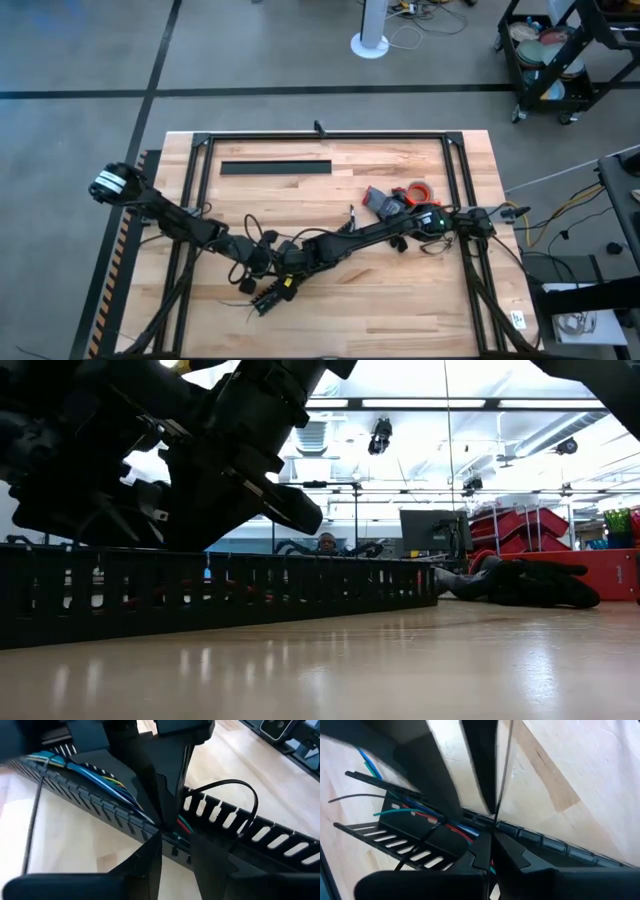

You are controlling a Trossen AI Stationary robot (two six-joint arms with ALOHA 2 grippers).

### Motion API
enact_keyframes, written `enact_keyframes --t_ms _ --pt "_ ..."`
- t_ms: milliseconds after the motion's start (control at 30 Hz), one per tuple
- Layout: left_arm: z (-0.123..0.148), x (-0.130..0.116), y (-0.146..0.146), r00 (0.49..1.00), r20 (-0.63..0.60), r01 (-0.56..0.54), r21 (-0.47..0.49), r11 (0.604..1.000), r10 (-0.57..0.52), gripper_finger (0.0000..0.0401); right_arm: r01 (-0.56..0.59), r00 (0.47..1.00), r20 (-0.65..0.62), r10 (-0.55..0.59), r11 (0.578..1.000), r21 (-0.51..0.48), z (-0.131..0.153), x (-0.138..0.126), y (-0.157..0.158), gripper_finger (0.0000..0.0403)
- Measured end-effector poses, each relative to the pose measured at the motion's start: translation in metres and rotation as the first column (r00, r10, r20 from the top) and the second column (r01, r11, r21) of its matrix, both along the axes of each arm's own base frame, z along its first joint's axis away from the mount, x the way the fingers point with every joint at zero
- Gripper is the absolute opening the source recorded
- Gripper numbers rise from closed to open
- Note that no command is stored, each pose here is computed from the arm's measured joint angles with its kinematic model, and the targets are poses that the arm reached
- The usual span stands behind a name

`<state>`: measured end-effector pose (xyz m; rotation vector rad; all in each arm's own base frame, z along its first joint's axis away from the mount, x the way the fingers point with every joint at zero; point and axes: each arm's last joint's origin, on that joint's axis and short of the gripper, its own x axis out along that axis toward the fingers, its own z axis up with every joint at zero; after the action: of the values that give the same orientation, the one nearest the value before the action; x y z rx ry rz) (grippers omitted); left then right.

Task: Ziptie cables
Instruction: Put the colored zip-tied cables into the black cable duct

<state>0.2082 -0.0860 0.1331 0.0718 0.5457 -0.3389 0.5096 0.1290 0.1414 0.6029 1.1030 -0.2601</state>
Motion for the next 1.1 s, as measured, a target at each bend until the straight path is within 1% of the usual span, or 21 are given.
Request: enact_keyframes --t_ms 233,367,433,567,967,1100 --pt "0.011 -0.005 0.003 1.000 -0.013 0.008 0.061 0.998 -0.008 0.0085 -0.026 1.000 0.004 0.026 1.000 0.008 0.000 0.000 0.001 0.0000" --pt "0.009 -0.003 0.006 1.000 0.005 0.000 0.137 0.991 0.000 0.0091 -0.030 1.000 0.003 0.030 1.000 0.006 0.000 0.000 0.001 0.0000" --pt "0.007 -0.002 0.006 1.000 -0.002 0.013 0.151 0.989 -0.012 0.0090 -0.032 0.999 0.001 0.032 0.999 0.005 0.000 0.000 0.001 0.0000" --pt "0.002 -0.001 0.004 0.998 -0.031 0.057 0.141 0.988 -0.053 0.0080 -0.034 0.999 0.001 0.034 0.999 0.005 0.000 0.000 0.002 0.0000" --pt "0.004 0.003 0.003 0.998 -0.009 0.061 0.134 0.989 -0.060 0.0030 -0.036 0.999 0.002 0.036 0.999 0.007 0.000 0.000 0.002 0.0000" --pt "0.004 0.003 0.002 0.995 -0.012 0.099 0.119 0.988 -0.099 0.0008 -0.038 0.999 0.001 0.038 0.999 0.007 0.000 0.000 0.002 0.0000"
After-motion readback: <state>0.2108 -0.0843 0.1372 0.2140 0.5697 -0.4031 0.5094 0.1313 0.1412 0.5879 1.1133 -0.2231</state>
